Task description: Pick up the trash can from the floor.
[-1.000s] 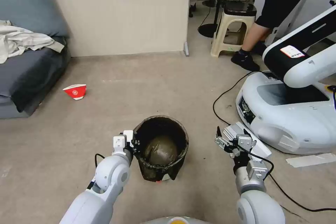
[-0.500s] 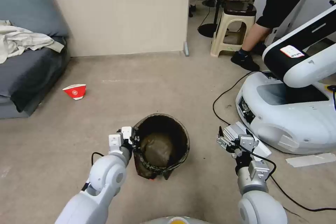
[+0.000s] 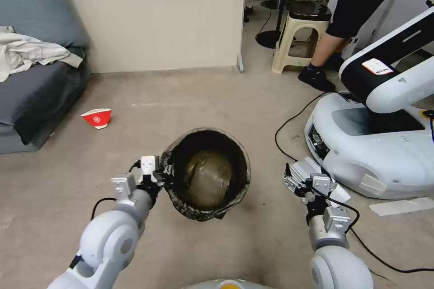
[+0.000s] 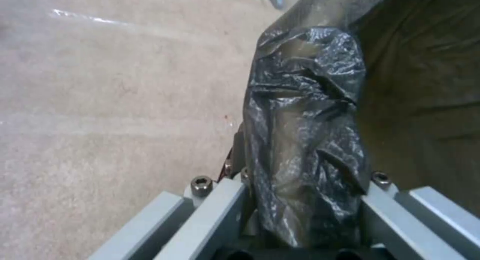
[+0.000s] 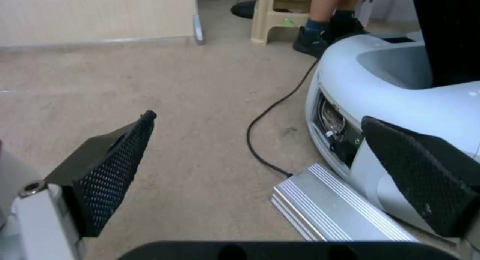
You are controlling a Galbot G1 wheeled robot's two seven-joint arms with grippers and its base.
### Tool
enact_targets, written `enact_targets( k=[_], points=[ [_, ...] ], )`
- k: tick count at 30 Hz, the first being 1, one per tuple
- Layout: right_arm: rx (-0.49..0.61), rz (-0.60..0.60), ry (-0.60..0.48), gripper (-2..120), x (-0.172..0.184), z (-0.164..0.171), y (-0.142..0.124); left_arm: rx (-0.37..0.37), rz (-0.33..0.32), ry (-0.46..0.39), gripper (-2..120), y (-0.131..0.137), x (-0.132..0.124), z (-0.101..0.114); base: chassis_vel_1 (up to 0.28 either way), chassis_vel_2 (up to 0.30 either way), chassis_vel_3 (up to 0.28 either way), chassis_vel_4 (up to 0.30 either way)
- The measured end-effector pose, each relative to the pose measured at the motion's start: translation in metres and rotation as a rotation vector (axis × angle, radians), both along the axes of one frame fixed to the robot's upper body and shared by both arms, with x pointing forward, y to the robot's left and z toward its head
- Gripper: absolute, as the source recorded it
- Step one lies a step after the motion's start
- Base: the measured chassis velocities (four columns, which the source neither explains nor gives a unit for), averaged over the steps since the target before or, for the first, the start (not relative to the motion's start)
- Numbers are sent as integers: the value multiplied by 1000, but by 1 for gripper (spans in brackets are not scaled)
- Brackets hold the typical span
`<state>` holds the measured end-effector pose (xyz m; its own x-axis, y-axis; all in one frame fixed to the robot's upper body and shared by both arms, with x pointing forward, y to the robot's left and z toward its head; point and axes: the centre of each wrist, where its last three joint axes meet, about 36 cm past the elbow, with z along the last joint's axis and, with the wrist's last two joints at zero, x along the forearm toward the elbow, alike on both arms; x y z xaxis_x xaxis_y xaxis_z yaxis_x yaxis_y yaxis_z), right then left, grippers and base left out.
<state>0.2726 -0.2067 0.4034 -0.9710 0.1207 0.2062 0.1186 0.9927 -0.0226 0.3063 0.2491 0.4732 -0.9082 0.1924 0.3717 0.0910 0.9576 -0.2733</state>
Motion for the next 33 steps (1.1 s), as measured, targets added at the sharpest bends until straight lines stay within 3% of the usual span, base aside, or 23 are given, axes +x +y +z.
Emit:
enact_targets(
  k=[7,17,28,33],
  points=[
    [6,1,2,100,1,-1,2,-16,31,-47,1,14,-11,5,0,0,0,0],
    [7,-1,2,100,0,-1,3,-17,39,-47,1,11,-17,8,0,0,0,0],
    [5,-2,-1,100,1,0,2,15,43,-45,1,10,-17,9,0,0,0,0],
    [4,-2,-3,100,1,0,1,85,73,-47,1,7,-18,9,0,0,0,0]
  ],
)
